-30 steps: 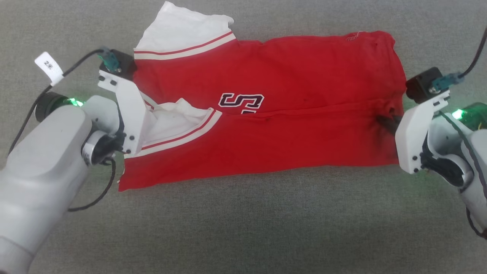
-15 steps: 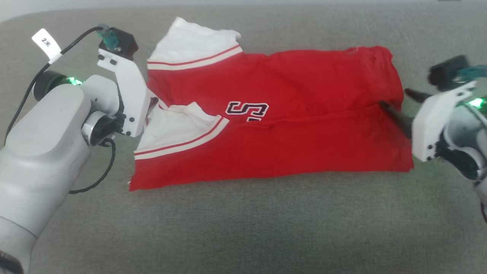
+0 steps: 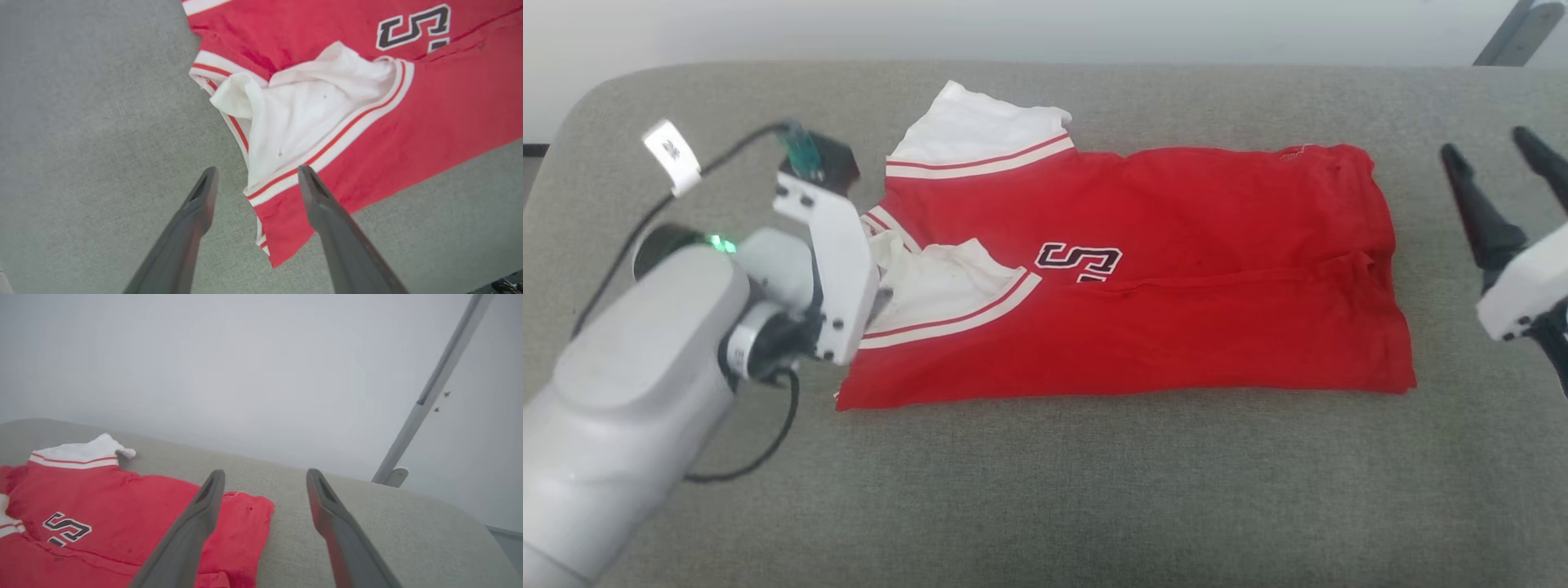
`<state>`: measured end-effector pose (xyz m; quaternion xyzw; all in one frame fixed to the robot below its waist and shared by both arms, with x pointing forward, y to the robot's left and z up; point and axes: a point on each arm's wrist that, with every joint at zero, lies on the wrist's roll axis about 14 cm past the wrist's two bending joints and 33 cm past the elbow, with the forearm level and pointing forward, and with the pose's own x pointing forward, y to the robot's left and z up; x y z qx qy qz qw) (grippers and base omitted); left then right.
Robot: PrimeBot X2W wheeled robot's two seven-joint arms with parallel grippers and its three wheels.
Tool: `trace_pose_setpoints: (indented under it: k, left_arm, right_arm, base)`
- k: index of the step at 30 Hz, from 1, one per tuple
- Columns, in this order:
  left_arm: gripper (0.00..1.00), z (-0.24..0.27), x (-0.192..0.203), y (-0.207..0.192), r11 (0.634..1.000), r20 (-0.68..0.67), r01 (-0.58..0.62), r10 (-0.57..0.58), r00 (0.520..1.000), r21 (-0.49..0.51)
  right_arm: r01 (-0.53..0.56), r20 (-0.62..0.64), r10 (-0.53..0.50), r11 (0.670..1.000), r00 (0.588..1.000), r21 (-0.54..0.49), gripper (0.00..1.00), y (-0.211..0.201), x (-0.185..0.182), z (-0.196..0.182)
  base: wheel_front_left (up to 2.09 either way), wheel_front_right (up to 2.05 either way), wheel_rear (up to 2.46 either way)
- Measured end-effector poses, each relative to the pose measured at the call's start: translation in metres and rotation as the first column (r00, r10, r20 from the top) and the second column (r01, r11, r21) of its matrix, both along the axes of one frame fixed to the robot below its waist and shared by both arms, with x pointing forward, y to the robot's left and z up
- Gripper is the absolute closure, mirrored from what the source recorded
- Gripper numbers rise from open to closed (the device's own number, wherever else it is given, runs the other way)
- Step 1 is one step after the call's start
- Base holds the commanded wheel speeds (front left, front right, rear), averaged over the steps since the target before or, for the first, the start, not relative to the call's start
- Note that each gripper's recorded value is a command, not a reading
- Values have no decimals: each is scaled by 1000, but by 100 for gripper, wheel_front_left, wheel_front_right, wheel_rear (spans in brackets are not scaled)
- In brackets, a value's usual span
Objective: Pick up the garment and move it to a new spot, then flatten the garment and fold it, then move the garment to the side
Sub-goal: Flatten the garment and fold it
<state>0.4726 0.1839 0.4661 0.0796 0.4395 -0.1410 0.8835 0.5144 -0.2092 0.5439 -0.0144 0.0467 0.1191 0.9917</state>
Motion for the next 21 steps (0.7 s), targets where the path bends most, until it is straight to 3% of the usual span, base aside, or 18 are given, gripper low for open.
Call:
trace_pose_setpoints:
  k: [7,21]
  left_arm:
    - [0,-28,-28,-2,999,-141,-44,43,989,-2]
    - [0,-80,-38,0,976,-323,-213,188,927,-42]
  right_arm:
    - [98,70,-100,995,993,19,0,-18,-25,15]
    - [211,-28,-210,977,977,40,0,-38,-58,-5]
  base:
    - [0,0,0]
    - [0,0,0]
